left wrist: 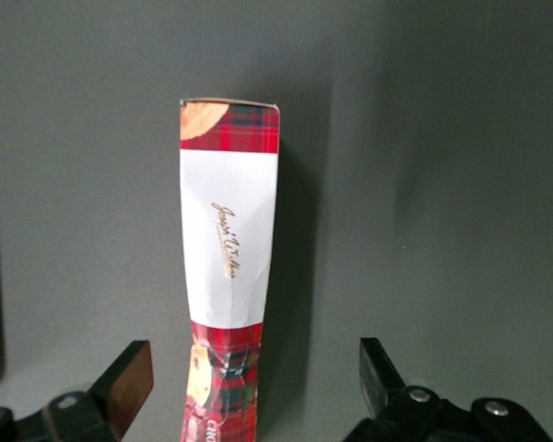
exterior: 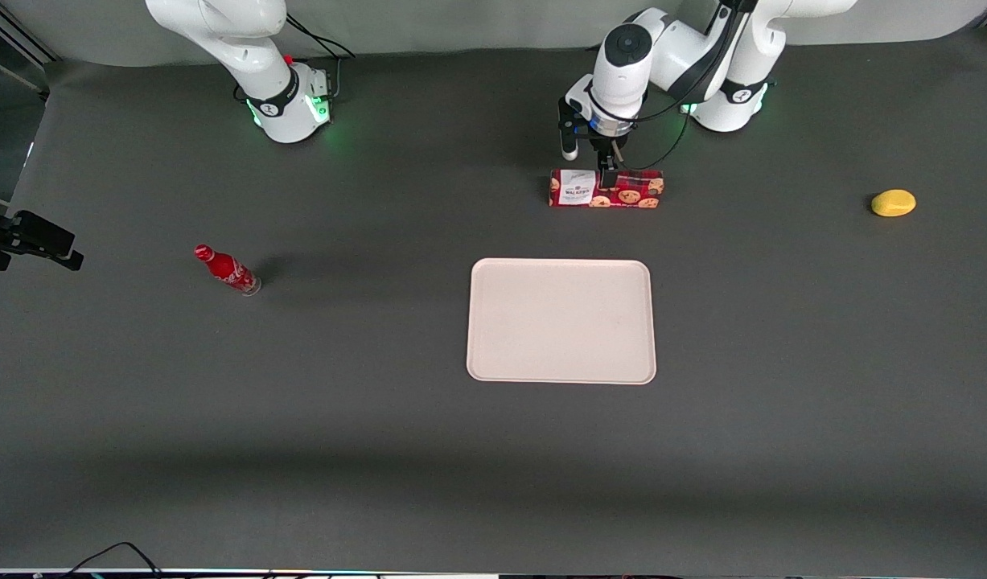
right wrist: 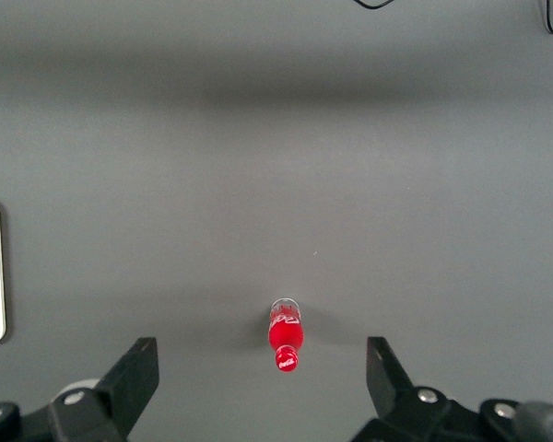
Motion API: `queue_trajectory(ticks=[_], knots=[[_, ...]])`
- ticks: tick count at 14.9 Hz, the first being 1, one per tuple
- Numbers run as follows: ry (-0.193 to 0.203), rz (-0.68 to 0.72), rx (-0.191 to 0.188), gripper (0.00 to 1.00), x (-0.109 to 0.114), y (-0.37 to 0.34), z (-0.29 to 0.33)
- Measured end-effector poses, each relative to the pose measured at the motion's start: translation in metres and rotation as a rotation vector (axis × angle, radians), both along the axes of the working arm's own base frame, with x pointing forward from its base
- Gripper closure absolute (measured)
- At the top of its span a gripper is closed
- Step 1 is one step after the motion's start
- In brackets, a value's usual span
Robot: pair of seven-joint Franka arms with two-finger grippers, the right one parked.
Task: Place red cookie box on tray
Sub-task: 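Lower the left gripper and close it on the cookie box's end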
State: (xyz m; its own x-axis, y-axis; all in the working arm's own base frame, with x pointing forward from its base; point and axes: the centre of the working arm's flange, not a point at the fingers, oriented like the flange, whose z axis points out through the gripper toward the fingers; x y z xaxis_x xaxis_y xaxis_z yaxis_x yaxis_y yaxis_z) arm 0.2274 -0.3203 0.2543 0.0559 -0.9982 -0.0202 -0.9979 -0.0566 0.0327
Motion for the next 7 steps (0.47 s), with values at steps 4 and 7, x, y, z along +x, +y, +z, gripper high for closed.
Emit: queue_trajectory(ticks=[4, 7], knots=[[0.04, 0.023, 0.005, 0.0, -0.003, 0.001, -0.01], [0.065, 0.025, -0.001, 0.0, -0.005, 0.0, -0.019]])
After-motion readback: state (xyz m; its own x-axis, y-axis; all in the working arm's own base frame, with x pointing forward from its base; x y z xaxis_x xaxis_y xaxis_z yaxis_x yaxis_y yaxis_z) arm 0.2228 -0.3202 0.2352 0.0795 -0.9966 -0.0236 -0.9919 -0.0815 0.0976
